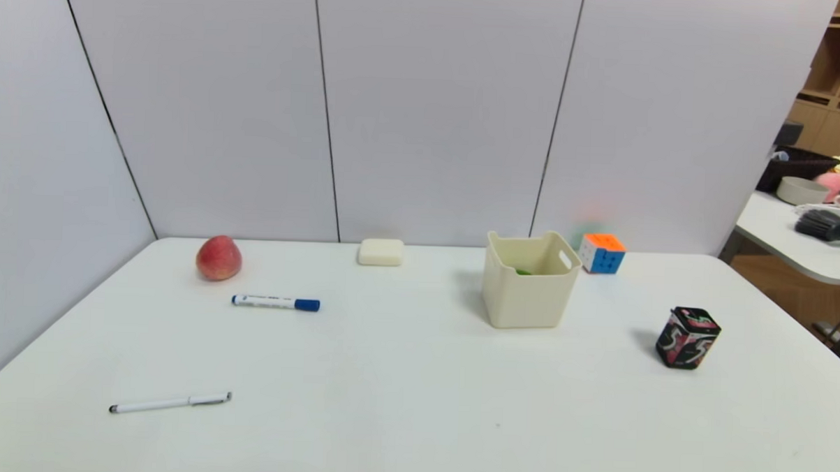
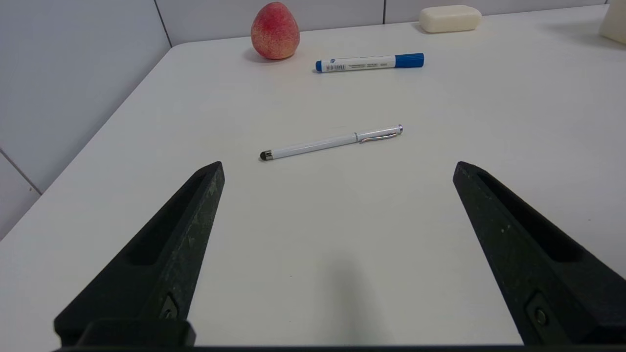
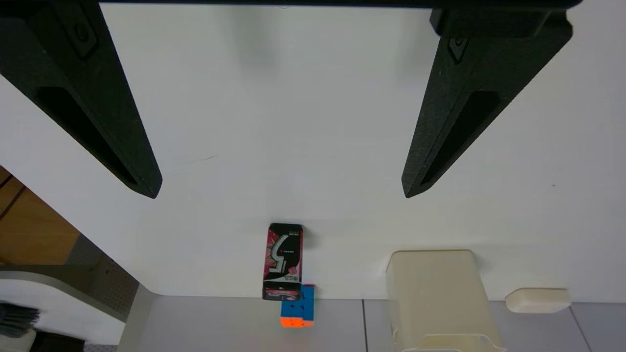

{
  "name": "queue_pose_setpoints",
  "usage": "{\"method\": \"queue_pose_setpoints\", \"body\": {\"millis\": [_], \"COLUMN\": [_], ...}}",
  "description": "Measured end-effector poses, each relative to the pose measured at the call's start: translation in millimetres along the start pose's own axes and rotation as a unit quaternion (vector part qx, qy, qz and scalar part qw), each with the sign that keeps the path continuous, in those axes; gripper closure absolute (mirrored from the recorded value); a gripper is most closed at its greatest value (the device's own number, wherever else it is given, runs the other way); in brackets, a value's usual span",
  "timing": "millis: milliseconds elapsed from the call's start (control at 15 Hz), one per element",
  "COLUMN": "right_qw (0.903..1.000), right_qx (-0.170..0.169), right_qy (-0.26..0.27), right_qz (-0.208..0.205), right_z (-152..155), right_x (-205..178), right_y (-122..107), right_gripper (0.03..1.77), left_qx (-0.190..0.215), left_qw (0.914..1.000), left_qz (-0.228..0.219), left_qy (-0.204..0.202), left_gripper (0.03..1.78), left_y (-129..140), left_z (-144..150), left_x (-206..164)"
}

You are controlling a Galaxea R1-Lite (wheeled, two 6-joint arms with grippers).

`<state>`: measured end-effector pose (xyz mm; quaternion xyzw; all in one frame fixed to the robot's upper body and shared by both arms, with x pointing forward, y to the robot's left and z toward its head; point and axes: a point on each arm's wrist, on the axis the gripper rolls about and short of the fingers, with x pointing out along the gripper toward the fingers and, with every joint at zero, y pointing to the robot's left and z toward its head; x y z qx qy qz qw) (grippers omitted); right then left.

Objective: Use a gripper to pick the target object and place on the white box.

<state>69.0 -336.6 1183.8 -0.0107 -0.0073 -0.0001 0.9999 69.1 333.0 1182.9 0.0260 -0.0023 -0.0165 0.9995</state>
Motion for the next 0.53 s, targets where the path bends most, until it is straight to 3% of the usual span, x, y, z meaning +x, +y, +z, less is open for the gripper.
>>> {"method": "queue_pose_setpoints", "body": {"millis": [533], "right_qw": [1.0], "right_qx": [-0.002], "right_qy": [0.0], "right_qz": [-0.001], "right_z": [-0.1], "right_x": [0.0], "right_y": [-0.1], "right_gripper": [0.11], "left_qx": [0.0], "left_qw": [1.0], "left_qz": [0.0], "left_qy": [0.0], "left_gripper": [0.12], "left_y": [0.0], "left_z": [0.0], "left_x": [0.0]}}
